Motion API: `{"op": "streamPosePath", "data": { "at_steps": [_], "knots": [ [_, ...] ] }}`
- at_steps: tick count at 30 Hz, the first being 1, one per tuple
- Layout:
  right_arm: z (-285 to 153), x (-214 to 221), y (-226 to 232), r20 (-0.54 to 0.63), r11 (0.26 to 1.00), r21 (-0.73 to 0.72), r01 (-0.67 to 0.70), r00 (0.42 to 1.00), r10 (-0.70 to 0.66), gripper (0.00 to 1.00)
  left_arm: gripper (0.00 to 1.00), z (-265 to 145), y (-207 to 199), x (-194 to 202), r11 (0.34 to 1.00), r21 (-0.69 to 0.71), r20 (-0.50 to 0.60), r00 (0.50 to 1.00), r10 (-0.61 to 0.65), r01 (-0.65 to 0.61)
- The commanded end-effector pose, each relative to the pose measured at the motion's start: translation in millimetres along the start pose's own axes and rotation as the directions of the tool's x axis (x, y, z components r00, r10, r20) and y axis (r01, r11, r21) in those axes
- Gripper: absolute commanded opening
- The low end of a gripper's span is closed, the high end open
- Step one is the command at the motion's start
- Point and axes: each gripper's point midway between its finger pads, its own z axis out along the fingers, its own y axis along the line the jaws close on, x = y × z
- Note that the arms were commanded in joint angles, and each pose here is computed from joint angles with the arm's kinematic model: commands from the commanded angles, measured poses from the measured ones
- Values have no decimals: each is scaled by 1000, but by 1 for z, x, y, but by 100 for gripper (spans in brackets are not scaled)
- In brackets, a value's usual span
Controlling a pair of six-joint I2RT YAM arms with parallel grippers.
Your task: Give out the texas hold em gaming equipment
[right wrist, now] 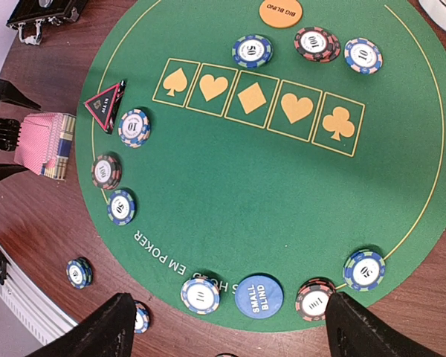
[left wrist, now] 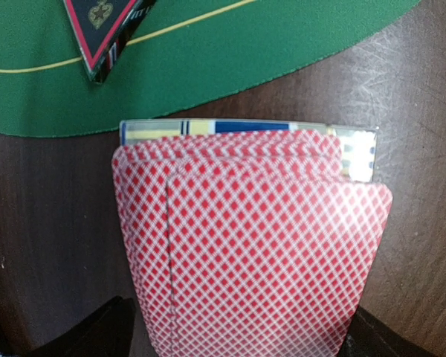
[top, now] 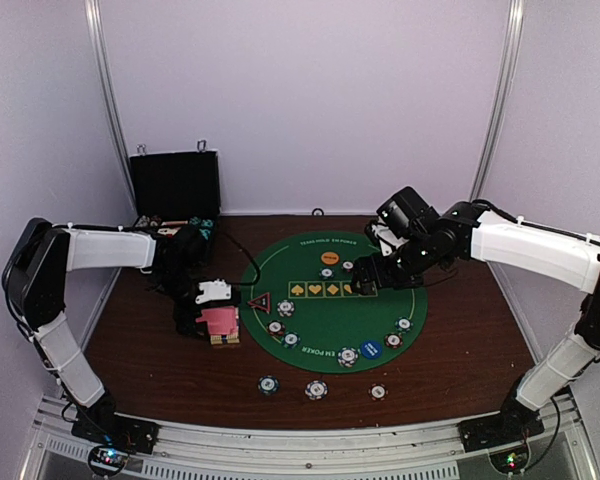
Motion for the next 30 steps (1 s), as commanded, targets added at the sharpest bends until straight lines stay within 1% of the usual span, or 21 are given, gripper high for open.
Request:
{"op": "streamPosePath", "data": {
  "at_steps": [1, 9, 22, 30],
  "knots": [
    [-9, -5, 6, 27, 1000, -20, -3, 1000, 4, 92, 98, 8, -1, -1, 1000, 0, -8, 999, 31, -31],
    [-10, -6, 7, 27, 1000, -21, -1, 1000, 2, 91, 98, 17, 2, 3, 999, 8, -40, 998, 44, -44],
    [-9, -4, 9, 13, 999, -34, 2, 1000, -2, 88, 97, 15, 15, -8, 999, -8, -25, 999, 46, -46],
    [-9, -3, 11, 12, 999, -44, 6, 1000, -5, 86, 95, 20, 10, -8, 998, 16, -31, 998, 59, -59]
  ]
}}
